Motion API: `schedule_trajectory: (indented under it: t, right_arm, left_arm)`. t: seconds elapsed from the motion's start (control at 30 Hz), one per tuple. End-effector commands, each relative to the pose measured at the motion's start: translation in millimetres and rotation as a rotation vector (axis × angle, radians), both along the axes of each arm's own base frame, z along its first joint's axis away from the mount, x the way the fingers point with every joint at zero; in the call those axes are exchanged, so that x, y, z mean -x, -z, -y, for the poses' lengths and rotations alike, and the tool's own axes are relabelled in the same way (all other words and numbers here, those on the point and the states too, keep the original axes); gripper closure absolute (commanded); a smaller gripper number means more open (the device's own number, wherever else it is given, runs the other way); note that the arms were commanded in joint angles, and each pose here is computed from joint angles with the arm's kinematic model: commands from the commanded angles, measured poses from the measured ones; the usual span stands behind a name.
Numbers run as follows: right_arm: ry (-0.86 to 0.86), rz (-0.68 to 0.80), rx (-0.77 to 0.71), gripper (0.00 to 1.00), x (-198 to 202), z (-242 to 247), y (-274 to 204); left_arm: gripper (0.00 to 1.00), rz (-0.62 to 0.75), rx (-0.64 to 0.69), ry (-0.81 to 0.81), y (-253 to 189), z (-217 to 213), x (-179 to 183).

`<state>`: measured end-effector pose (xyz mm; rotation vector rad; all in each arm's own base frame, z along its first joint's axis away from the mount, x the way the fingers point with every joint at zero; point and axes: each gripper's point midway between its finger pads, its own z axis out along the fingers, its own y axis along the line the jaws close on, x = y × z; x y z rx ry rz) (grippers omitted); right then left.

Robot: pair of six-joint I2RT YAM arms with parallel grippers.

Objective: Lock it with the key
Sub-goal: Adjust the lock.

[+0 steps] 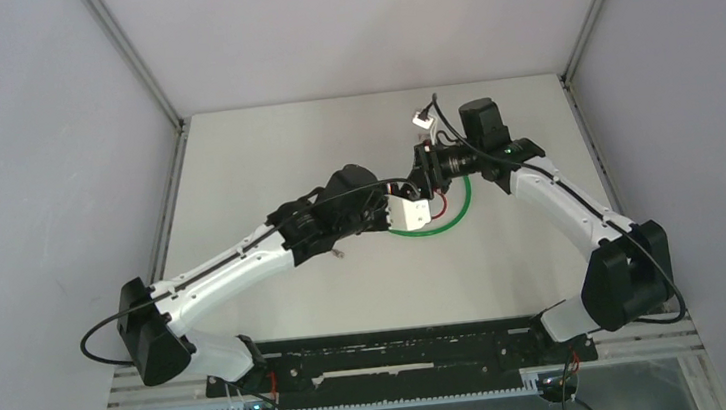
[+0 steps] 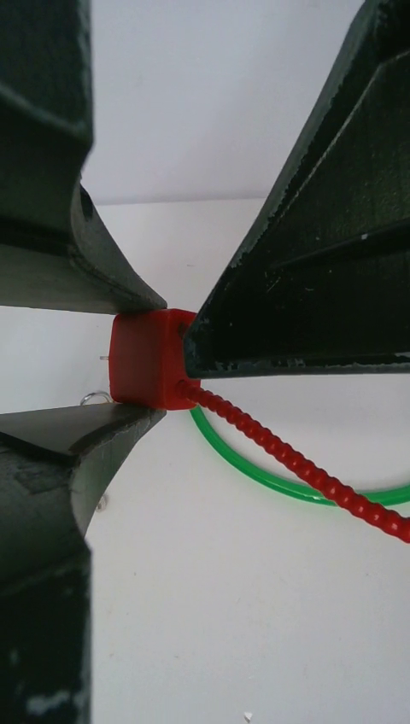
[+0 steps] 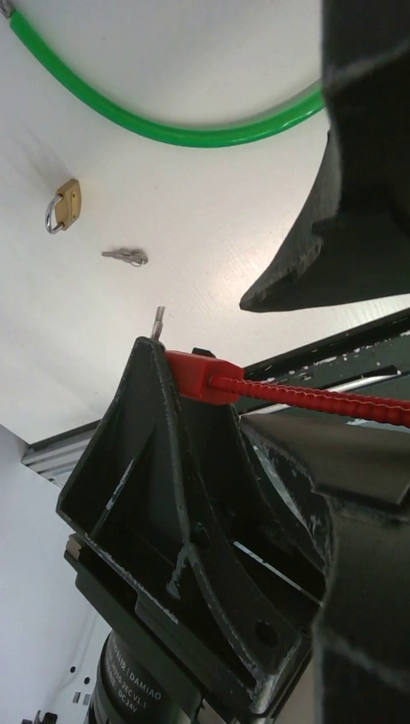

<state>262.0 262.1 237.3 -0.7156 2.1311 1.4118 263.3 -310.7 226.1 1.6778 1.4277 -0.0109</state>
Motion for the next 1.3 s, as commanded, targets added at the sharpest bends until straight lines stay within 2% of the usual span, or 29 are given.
schedule_trajectory:
  t: [0.0,0.17,0.33,0.43,0.6,0.77,0.93,1.0,1.13,1.27]
  right_arm:
    - [-0.045,0.049,-0.029,0.48,1,-8,-15]
    - [-0.057,0.051,-0.025,0.61,2,-12,-13]
    - [-0.057,0.055,-0.015,0.65,2,-12,-9]
    - [-0.059,0.058,-0.005,0.63,1,-11,-6]
    - [-0.056,0.076,0.003,0.50,-2,-8,-4]
    - [-0.046,0.080,-0.012,0.42,-5,-1,-8]
    - [-0.032,0.095,-0.005,0.40,-5,1,-11]
    - [-0.036,0.094,0.003,0.42,-4,-1,-9]
    - [-0.055,0.088,0.019,0.52,0,-4,-3]
    - [-0.082,0.092,0.014,0.57,2,-6,-8]
  left_arm:
    - [1.00,0.079,0.033,0.001,-22,6,-6]
    - [1.00,0.093,0.000,0.004,-16,7,-6]
    - [1.00,0.099,-0.021,0.019,-11,9,-4]
    - [1.00,0.097,-0.029,0.031,-9,8,-1]
    - [1.00,0.085,-0.042,0.061,-4,8,4]
    - [1.00,0.073,-0.059,0.095,2,7,10]
    - [1.00,0.072,-0.076,0.107,7,6,11]
    - [1.00,0.074,-0.083,0.105,8,5,10]
    - [1.00,0.080,-0.092,0.102,8,4,9]
    - [1.00,0.088,-0.108,0.097,10,3,6]
